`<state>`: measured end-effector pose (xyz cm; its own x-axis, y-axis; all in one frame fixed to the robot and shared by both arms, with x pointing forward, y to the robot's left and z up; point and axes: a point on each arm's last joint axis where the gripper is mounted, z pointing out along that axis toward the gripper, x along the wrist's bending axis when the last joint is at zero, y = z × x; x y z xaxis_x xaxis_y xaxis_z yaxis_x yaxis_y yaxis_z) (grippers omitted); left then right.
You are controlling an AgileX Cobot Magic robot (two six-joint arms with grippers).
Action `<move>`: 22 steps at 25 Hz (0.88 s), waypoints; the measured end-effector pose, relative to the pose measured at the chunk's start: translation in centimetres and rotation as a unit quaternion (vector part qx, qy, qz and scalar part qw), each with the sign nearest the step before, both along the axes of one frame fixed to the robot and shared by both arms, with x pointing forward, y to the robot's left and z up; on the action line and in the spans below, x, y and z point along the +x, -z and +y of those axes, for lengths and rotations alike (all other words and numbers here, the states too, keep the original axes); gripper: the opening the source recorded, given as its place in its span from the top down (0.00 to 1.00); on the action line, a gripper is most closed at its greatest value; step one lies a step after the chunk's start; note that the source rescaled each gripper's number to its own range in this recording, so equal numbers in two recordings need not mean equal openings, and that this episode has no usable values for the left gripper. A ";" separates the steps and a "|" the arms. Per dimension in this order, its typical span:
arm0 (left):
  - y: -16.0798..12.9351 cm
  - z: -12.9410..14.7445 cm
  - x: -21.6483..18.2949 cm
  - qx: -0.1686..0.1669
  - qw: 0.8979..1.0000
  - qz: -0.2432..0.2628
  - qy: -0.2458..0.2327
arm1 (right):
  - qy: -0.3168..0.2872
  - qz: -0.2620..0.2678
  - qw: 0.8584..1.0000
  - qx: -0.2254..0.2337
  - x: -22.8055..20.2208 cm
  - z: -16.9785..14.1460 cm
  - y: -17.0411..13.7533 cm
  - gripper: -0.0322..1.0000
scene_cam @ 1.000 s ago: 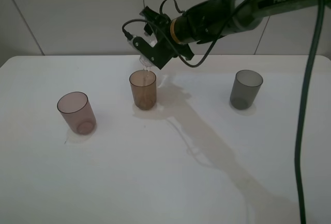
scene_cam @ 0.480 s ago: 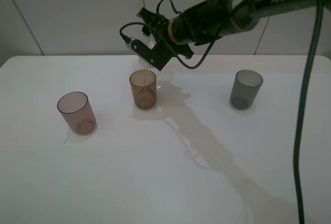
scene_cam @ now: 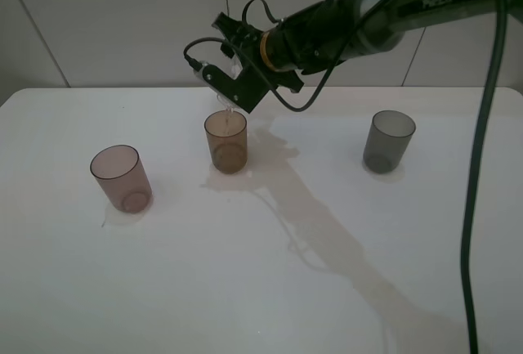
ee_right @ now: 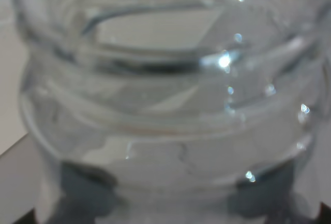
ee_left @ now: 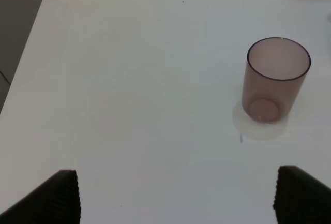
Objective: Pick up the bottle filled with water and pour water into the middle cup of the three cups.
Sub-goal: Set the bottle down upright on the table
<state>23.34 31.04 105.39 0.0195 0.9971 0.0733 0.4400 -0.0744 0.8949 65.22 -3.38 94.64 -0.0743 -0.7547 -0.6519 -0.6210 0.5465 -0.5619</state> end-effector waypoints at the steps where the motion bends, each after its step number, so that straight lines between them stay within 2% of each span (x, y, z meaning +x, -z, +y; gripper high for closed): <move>1: 0.0 0.0 0.0 0.000 1.000 0.000 0.000 | 0.002 -0.002 1.000 -0.002 -0.1 0.1 0.0 0.95; 22: 0.0 0.0 0.0 0.000 1.000 0.000 0.000 | 0.025 -0.030 0.999 -0.022 -1.1 1.5 -0.4 0.95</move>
